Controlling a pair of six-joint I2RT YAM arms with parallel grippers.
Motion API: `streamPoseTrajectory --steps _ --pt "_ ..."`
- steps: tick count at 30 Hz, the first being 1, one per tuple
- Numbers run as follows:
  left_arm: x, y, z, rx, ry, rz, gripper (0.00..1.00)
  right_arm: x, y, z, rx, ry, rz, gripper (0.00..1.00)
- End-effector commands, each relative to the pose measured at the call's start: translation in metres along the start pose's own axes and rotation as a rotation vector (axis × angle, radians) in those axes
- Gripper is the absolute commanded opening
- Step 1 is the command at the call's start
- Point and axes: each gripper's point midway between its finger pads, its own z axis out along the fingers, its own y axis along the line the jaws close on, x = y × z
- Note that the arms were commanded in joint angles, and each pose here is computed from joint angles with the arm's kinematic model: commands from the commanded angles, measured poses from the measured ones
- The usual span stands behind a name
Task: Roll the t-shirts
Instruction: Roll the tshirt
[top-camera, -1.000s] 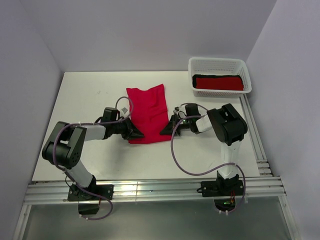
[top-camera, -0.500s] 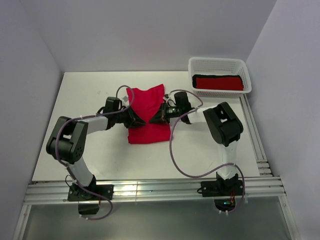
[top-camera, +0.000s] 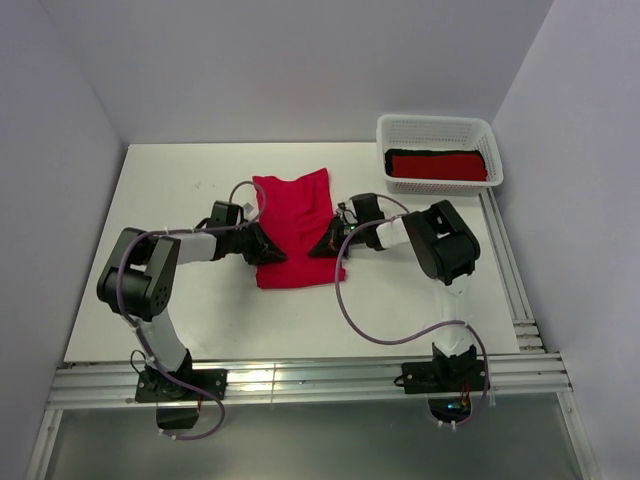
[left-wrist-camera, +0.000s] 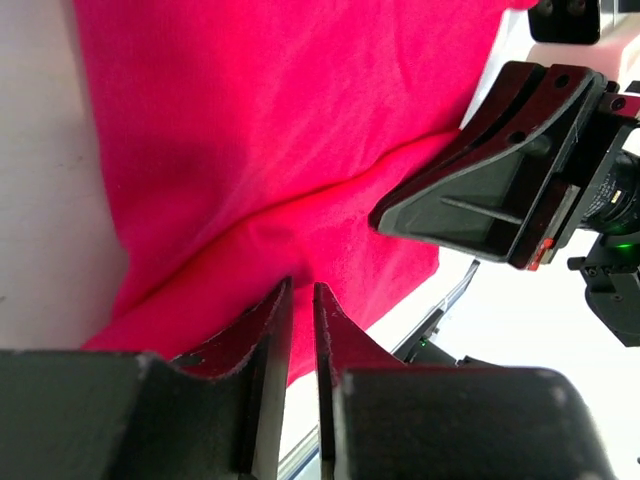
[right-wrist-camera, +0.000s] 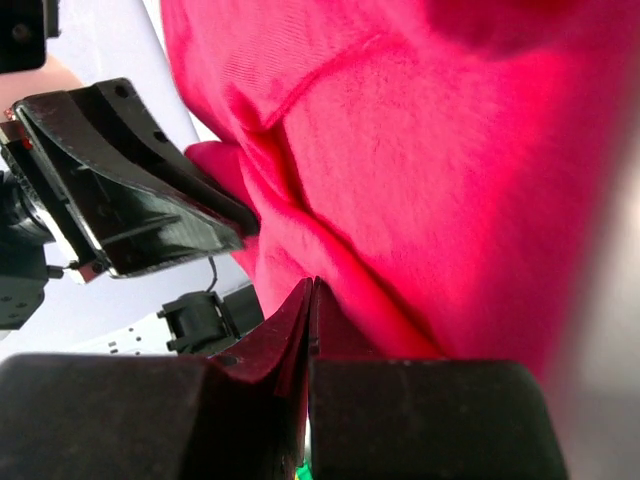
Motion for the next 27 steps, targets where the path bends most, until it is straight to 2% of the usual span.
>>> streamPoseTrajectory --steps 1,3,4,6,7,10,11,12,18,22,23,27 --pt "-0.025 -0.037 -0.026 0.042 -0.090 0.107 0.21 -0.013 0.033 -0.026 -0.043 -0.055 -0.092 0.00" --pt "-0.022 -0.043 -0.041 0.025 -0.095 0.123 0.29 -0.008 0.044 -0.039 -0.025 -0.060 -0.138 0.04" --pt "-0.023 -0.042 -0.046 0.008 -0.110 0.128 0.32 -0.007 0.046 -0.044 -0.013 -0.063 -0.147 0.12" --pt "-0.016 -0.042 -0.060 -0.018 -0.119 0.153 0.50 0.004 0.050 -0.057 0.013 -0.067 -0.169 0.24" --pt "-0.016 -0.039 -0.064 -0.038 -0.130 0.160 0.53 0.009 0.050 -0.061 0.018 -0.069 -0.172 0.40" --pt "-0.004 -0.030 -0.077 -0.076 -0.133 0.183 0.60 0.029 0.042 -0.078 0.078 -0.102 -0.142 0.64" --pt "-0.002 -0.024 -0.078 -0.095 -0.134 0.189 0.61 0.038 0.039 -0.087 0.101 -0.135 -0.126 0.69" --pt "0.000 -0.023 -0.080 -0.100 -0.138 0.195 0.61 0.043 0.037 -0.091 0.119 -0.164 -0.087 0.84" --pt "-0.003 -0.026 -0.083 -0.112 -0.157 0.236 0.61 0.070 0.040 -0.104 0.193 -0.364 0.035 0.99" --pt "-0.011 -0.022 -0.080 -0.148 -0.156 0.263 0.60 0.089 0.039 -0.090 0.108 -0.429 0.168 1.00" --pt "-0.011 -0.017 -0.077 -0.172 -0.139 0.261 0.59 0.089 0.050 -0.086 0.057 -0.453 0.206 1.00" --pt "-0.024 -0.023 -0.075 -0.199 -0.135 0.280 0.59 0.110 0.048 -0.056 0.038 -0.474 0.288 1.00"
